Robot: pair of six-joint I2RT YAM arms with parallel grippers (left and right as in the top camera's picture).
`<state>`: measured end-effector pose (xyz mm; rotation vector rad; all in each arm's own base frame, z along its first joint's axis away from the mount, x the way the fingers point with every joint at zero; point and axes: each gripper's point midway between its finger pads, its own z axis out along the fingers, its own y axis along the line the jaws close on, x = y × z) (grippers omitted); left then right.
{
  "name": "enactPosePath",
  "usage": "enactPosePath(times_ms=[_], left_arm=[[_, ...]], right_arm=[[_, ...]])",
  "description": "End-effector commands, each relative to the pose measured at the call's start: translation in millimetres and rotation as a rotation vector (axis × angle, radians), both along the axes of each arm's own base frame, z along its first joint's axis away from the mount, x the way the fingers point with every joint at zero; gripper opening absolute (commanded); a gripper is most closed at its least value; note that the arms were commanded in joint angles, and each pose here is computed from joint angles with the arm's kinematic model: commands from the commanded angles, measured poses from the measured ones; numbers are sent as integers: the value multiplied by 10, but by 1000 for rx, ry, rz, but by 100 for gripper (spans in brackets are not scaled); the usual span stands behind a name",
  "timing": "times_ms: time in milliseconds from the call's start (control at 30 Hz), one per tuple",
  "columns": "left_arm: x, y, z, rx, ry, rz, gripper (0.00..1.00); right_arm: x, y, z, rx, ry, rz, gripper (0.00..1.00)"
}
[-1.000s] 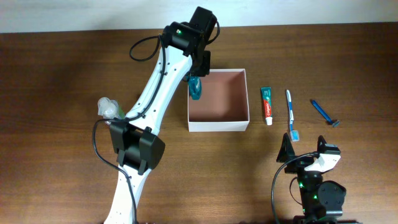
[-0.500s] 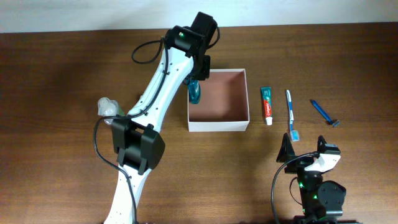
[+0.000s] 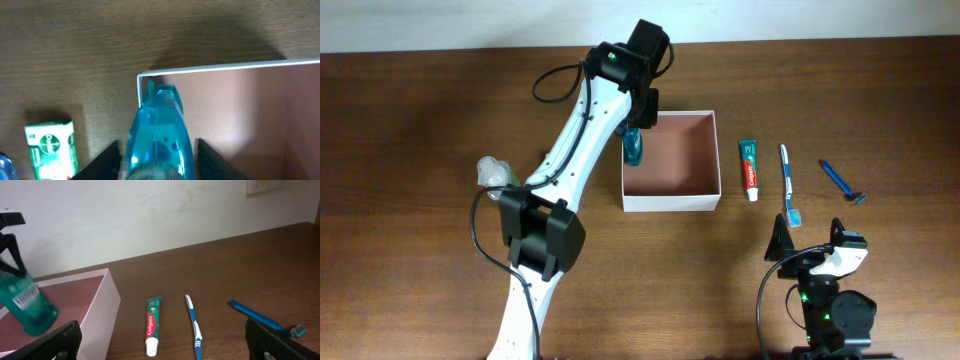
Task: Pack container
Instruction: 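Lower the bottle into the box's left corner and open the left gripper, then move the left gripper over the green Dettol soap bar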
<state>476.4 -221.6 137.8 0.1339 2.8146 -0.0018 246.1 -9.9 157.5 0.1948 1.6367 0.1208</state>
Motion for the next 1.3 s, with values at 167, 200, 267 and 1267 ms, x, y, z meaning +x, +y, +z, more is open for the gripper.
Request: enactPosePath(times_ms=[167,200,267,1267], left_arm=[[21,39,192,-10,-44,17,60],[24,38,195,-10,-46,17,59],[45,27,203,-13,-55,10,60],[-415,1795,2251,-52,-349,212,92]], right_arm=[[-3,0,-16,-9,1,3,99],[-3,0,-16,-9,1,3,99],[-3,0,-16,-9,1,3,99],[-3,0,-16,-9,1,3,99]])
